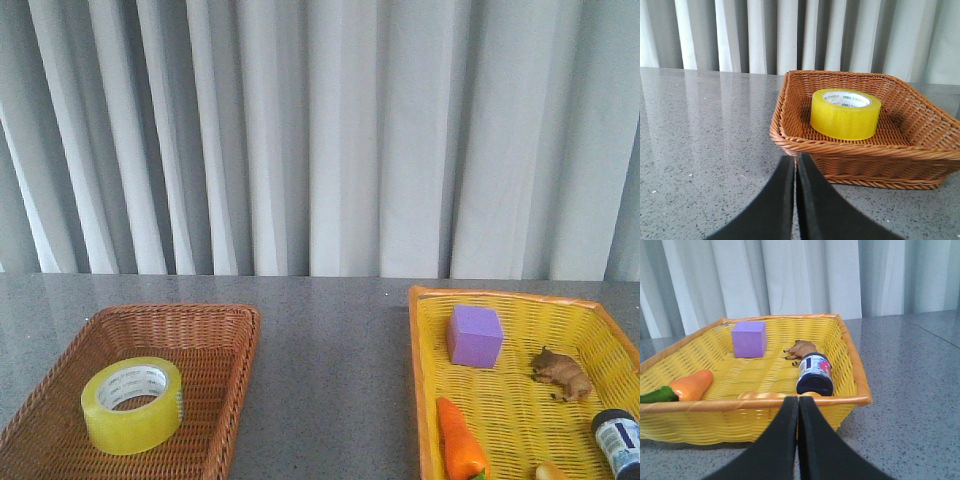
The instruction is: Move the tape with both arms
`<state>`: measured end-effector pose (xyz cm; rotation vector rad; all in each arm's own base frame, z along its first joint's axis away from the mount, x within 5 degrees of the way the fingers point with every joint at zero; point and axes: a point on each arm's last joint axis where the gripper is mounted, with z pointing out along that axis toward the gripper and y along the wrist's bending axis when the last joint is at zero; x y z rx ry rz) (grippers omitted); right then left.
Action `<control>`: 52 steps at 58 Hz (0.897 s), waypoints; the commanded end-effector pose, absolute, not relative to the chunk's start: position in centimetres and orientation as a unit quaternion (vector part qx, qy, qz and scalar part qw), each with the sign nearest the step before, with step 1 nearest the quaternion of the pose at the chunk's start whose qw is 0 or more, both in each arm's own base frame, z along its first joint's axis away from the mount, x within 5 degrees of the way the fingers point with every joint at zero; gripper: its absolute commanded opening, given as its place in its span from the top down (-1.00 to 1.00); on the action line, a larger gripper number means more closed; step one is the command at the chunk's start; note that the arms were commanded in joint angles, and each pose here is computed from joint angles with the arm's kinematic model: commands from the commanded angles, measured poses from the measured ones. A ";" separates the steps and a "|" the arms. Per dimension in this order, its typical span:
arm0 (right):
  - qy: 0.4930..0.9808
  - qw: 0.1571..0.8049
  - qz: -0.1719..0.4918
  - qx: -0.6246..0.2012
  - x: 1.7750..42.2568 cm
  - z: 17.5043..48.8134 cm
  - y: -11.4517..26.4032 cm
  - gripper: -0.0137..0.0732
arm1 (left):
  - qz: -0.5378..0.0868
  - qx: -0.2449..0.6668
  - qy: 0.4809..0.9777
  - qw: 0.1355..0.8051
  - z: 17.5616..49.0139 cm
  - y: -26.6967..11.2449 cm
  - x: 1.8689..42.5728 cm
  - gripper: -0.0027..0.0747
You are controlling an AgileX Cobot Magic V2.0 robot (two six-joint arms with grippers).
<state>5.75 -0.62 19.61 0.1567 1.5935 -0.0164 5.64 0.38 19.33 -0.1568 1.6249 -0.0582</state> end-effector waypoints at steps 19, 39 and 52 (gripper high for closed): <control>0.701 0.713 -0.036 0.015 5.7 19.9 -0.4 0.70 | -0.038 -0.068 0.692 0.717 20.3 0.3 5.5 0.95; 0.705 0.709 -0.010 -0.013 5.6 19.7 0.0 0.70 | -0.038 -0.068 0.692 0.717 20.3 0.3 5.5 0.95; 0.705 0.709 -0.011 -0.014 5.6 19.7 0.0 0.70 | -0.038 -0.068 0.692 0.717 20.3 0.3 5.5 0.95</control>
